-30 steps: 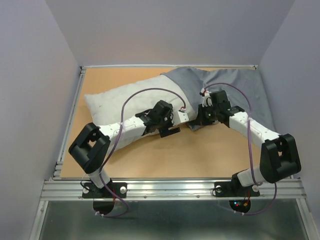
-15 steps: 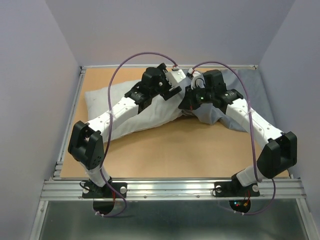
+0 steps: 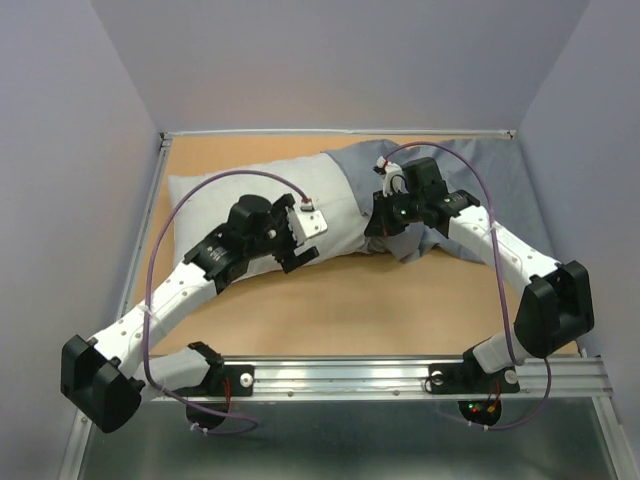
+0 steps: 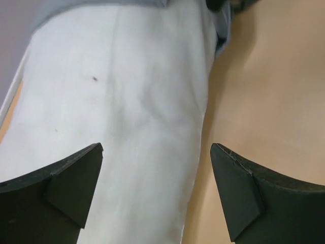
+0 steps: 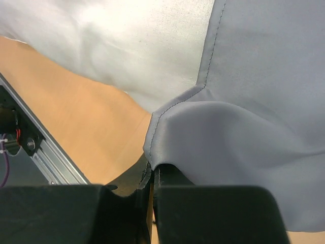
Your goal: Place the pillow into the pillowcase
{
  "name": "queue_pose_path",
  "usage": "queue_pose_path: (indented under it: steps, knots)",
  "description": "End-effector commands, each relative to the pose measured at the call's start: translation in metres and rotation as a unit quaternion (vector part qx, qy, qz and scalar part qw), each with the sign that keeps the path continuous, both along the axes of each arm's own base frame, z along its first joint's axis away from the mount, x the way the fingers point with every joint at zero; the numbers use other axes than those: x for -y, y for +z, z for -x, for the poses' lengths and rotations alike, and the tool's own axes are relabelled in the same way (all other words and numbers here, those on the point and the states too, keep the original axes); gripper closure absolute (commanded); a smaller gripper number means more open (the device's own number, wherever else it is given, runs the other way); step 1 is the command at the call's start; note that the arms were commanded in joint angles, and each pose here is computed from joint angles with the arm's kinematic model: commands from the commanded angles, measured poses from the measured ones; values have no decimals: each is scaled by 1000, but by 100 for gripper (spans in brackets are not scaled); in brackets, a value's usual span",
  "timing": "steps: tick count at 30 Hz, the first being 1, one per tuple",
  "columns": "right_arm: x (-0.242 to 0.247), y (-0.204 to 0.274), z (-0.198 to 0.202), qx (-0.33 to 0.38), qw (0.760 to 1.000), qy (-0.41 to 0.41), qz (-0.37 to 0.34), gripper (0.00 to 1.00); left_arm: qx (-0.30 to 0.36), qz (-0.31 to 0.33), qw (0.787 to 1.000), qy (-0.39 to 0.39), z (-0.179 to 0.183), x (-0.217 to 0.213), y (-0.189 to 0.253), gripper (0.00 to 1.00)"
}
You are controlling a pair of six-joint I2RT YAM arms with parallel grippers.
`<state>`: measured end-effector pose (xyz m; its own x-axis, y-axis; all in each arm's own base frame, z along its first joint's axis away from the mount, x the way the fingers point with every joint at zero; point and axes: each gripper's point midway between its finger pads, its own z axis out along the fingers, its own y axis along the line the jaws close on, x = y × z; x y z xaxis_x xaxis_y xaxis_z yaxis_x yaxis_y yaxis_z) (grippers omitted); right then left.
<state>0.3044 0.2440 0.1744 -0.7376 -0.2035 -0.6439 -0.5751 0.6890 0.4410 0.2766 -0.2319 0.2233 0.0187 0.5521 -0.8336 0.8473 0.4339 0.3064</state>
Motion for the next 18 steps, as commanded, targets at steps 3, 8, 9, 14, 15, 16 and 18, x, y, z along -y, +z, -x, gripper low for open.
queue_pose_path:
  steps: [3, 8, 9, 14, 15, 16, 18]
  knots:
    - [-1, -3, -7, 1, 1000, -16, -1, 99, 38, -167, 985, -31, 23, -37, -88, 1]
    - [-5, -5, -3, -13, 1000, -7, -11, 100, 79, -201, 976, -28, 12, -29, -138, 1]
    - [-5, -7, 0, -18, 1000, -5, -12, 100, 97, -186, 978, -25, 4, -20, -135, 1]
    - [-11, -10, 11, -40, 999, 20, -32, 99, 83, -172, 978, 85, -40, -9, -135, 21]
    - [-12, -9, 11, -40, 998, 20, -33, 99, 78, -159, 980, 88, -45, -2, -130, 31]
    - [-13, -7, 10, -39, 998, 23, -37, 99, 76, -130, 985, 83, -51, 12, -117, 40]
    - [-18, -1, 8, -39, 998, 27, -47, 99, 61, -93, 990, 81, -53, 27, -109, 73]
